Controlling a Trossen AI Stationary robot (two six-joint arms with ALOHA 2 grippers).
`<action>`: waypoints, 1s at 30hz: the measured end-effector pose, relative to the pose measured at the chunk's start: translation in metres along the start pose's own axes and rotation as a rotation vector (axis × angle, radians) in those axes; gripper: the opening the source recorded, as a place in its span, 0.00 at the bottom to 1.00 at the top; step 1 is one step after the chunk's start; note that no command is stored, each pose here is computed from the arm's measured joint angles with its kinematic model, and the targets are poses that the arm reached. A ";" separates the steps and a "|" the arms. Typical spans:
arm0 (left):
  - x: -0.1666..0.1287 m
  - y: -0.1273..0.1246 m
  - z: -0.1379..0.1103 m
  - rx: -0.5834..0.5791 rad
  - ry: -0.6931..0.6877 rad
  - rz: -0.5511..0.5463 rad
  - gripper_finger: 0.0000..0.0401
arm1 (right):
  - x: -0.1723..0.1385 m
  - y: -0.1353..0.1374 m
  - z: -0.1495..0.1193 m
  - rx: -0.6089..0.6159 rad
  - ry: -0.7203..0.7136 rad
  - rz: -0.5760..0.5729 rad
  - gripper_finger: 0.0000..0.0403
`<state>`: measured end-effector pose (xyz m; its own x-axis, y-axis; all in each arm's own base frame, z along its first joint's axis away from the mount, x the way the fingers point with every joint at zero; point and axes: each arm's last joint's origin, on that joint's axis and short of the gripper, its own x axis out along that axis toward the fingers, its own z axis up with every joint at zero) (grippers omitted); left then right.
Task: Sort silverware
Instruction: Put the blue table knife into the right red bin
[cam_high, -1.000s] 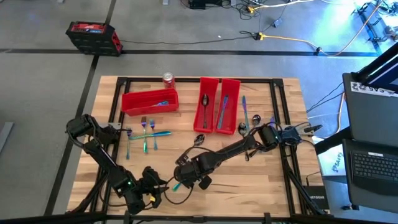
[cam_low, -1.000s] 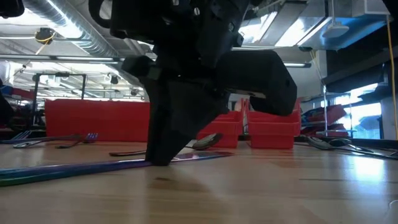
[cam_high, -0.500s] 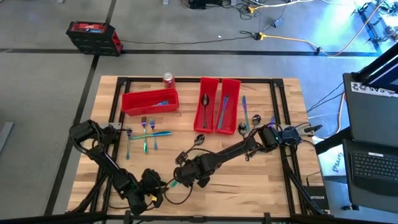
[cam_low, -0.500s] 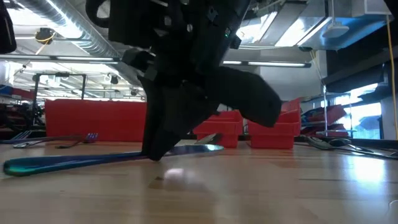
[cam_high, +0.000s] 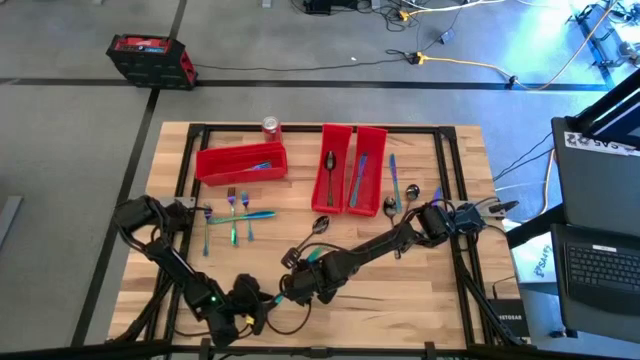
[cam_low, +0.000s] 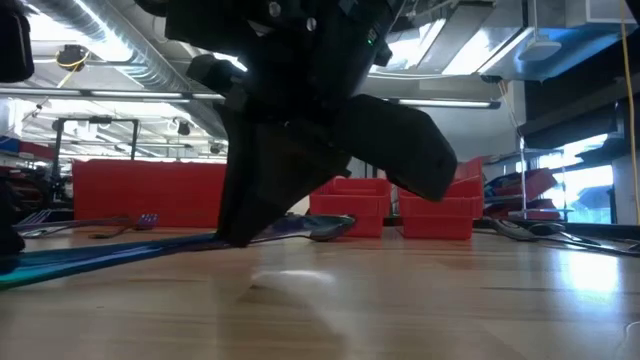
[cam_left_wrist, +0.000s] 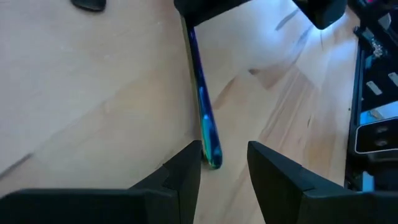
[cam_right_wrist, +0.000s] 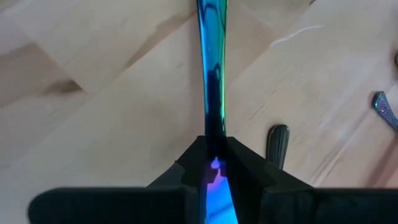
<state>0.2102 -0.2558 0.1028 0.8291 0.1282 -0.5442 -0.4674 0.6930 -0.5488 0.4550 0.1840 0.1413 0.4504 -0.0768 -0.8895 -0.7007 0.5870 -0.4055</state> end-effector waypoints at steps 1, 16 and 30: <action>0.001 0.000 -0.001 0.004 -0.001 0.001 0.30 | 0.000 0.000 0.000 0.000 0.000 -0.001 0.08; 0.003 0.001 -0.001 -0.048 -0.105 0.000 0.36 | -0.001 0.000 0.000 -0.004 -0.004 0.002 0.08; 0.012 0.003 0.007 -0.094 -0.077 0.028 0.76 | -0.001 0.000 0.000 -0.005 -0.005 0.002 0.08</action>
<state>0.2207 -0.2471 0.0990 0.8345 0.2033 -0.5121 -0.5149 0.6189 -0.5932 0.4551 0.1842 0.1425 0.4515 -0.0714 -0.8894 -0.7043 0.5834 -0.4044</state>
